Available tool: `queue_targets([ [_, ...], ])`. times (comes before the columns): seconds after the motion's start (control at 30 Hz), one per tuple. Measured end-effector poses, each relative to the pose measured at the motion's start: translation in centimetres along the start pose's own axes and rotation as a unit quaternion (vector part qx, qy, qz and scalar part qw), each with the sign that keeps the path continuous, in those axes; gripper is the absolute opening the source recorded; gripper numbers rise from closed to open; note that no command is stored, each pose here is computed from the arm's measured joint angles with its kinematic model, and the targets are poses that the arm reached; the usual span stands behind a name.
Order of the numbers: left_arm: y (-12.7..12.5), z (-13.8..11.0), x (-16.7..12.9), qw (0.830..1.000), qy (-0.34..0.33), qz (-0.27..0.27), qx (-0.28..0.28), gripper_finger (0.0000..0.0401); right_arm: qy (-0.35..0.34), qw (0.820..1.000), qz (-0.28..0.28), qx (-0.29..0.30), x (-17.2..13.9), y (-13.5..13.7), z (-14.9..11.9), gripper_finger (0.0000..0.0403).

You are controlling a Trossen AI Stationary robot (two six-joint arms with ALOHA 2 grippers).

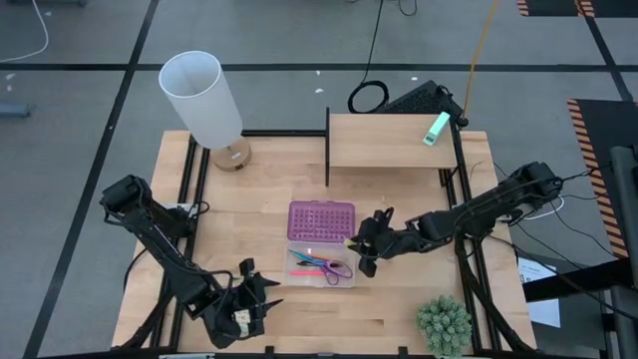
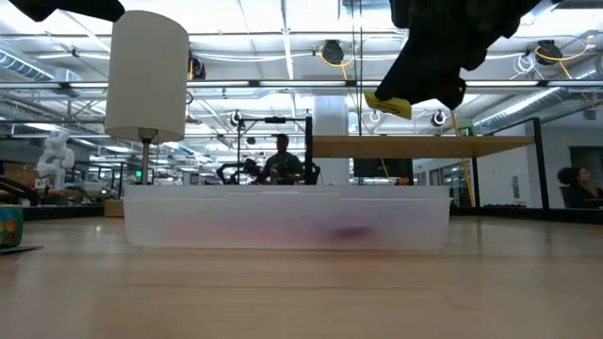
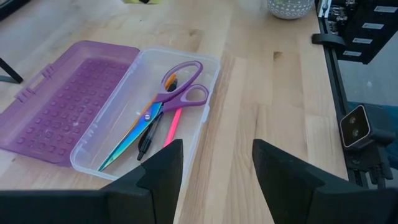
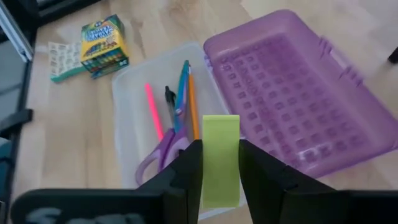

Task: Pack school essentials
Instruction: Put the yellow eraser into the violet plastic pencil case

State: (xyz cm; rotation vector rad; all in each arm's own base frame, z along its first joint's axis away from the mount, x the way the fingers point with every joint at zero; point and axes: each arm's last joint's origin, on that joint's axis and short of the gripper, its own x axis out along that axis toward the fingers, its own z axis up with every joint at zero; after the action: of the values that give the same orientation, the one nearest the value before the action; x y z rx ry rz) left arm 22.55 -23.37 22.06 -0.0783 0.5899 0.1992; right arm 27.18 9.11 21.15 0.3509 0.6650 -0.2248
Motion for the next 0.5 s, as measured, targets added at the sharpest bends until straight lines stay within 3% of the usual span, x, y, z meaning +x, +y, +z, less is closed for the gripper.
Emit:
queue_targets([
  [0.3, 0.1, 0.1, 0.1, 1.000, 0.000, 0.003, -0.002, 0.0198, -0.001, 0.997, 0.015, -0.077, 2.4, 0.6, -0.7, 0.0091],
  [0.5, 0.1, 0.1, 0.1, 1.000, 0.000, 0.003, -0.002, 0.0198, 0.022, 0.997, 0.009, -0.079, 3.8, 0.2, -1.3, 0.0091],
])
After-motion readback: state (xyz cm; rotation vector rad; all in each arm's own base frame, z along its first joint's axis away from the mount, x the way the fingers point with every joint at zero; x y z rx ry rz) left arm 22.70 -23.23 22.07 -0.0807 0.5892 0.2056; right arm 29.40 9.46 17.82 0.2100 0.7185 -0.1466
